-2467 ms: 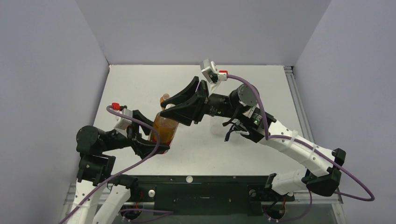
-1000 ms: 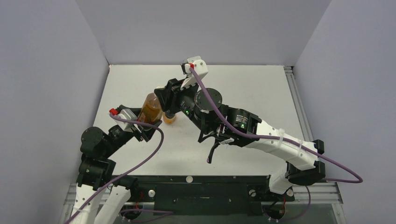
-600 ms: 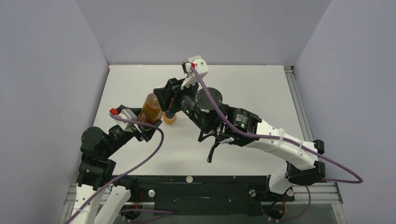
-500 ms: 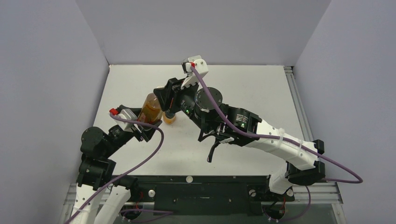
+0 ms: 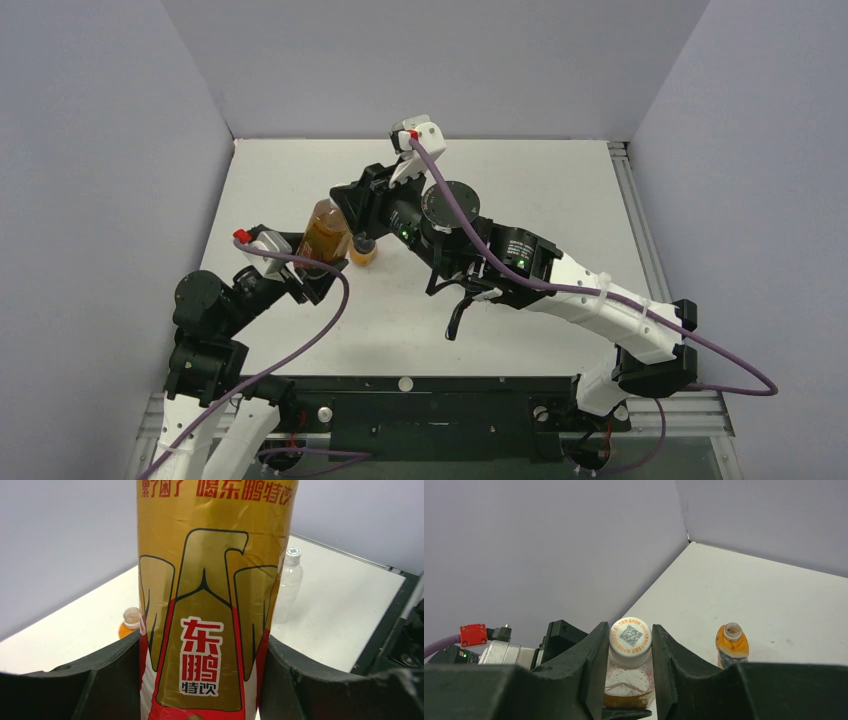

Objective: Unscrew the bottle caps
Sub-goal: Unscrew the bottle cap from the plastic bottle.

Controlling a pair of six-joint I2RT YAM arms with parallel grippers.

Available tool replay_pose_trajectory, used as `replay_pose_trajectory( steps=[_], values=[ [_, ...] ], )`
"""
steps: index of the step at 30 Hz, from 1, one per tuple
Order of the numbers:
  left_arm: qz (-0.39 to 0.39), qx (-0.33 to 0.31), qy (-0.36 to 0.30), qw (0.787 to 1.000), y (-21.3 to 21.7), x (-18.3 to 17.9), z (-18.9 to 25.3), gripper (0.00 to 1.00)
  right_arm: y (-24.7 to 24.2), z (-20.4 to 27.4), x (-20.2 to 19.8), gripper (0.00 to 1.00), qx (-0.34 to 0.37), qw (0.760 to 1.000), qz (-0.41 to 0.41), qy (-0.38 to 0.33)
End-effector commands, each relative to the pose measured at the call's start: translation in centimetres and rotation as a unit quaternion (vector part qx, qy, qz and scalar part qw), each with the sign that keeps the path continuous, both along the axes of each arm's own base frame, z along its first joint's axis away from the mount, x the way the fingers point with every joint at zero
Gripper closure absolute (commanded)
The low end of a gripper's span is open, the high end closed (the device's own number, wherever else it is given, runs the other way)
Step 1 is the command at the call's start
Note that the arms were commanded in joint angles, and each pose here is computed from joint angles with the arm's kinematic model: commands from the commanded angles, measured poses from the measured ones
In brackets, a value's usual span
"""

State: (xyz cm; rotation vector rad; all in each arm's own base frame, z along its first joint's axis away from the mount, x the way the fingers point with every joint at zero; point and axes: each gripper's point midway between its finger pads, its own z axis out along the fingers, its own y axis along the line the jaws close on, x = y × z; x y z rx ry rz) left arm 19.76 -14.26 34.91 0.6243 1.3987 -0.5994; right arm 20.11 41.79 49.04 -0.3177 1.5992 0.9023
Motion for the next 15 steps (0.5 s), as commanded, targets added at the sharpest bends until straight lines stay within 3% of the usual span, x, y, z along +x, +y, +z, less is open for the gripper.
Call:
replay_pose_trajectory(
  steps=[1,9,15],
  values=[
    [-0.053,-0.023,0.002,0.998,-1.3,-1.8,2.1,1.0,-1.0,1.7,-2.0,0.99,0.009,0.997,0.059,-0.043],
    [-0.225,-0.046,0.053,0.972,-4.3,-7.6,2.9,1.0,-4.0,1.5,-7.8,1.0,0.02,0.97,0.206,-0.131],
    [-0.288,-0.074,0.095,0.95,-5.1,-9.7,3.8,1.0,-6.9,3.1,-10.5,1.0,0.063,0.942,0.282,-0.172]
  ],
)
